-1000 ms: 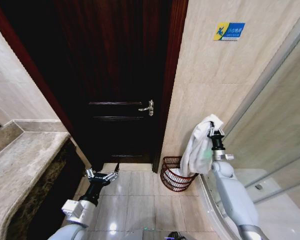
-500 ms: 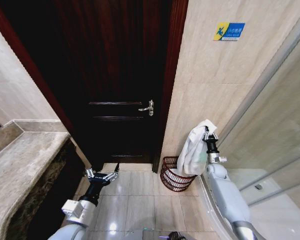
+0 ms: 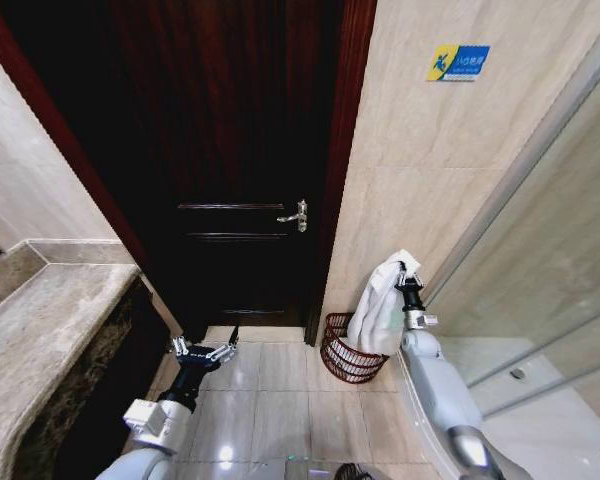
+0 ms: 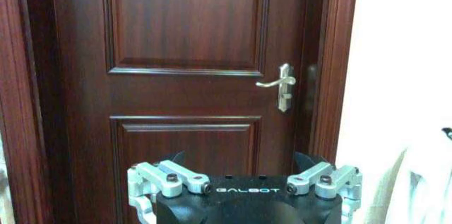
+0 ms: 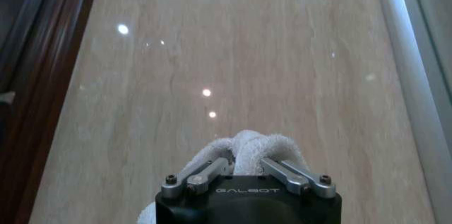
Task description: Discard the used towel into the hamper.
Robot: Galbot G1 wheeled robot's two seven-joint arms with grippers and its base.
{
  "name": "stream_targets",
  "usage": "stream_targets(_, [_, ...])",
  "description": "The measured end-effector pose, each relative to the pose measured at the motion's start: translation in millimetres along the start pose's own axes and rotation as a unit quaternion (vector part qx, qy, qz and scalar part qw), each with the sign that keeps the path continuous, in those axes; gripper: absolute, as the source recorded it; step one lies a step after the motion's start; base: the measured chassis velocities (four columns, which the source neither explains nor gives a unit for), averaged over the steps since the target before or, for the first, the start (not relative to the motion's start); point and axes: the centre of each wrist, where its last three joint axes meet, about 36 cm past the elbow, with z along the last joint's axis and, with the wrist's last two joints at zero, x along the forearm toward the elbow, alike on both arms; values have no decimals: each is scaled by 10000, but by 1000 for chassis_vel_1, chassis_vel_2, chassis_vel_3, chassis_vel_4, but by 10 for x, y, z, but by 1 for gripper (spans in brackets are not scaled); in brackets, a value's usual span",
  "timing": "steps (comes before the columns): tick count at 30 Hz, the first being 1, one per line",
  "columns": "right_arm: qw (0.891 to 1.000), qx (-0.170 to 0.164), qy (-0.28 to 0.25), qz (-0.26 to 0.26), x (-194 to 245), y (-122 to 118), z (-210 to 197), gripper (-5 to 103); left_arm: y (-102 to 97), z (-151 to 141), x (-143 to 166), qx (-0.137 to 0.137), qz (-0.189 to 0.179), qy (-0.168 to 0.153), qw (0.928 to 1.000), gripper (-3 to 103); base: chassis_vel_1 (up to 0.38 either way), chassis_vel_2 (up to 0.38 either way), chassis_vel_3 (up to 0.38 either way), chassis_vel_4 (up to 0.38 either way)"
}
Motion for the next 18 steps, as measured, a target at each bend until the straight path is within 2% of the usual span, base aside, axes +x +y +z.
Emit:
stream_targets(7, [9979, -386, 465, 215, 154, -1, 292, 5, 0, 0, 0, 0, 0, 0, 10000, 100, 0, 0, 0, 0])
stream_targets(18, [9917, -497, 1168, 192, 552, 47, 600, 5, 0, 0, 0, 0, 0, 0, 10000, 100, 0, 0, 0, 0])
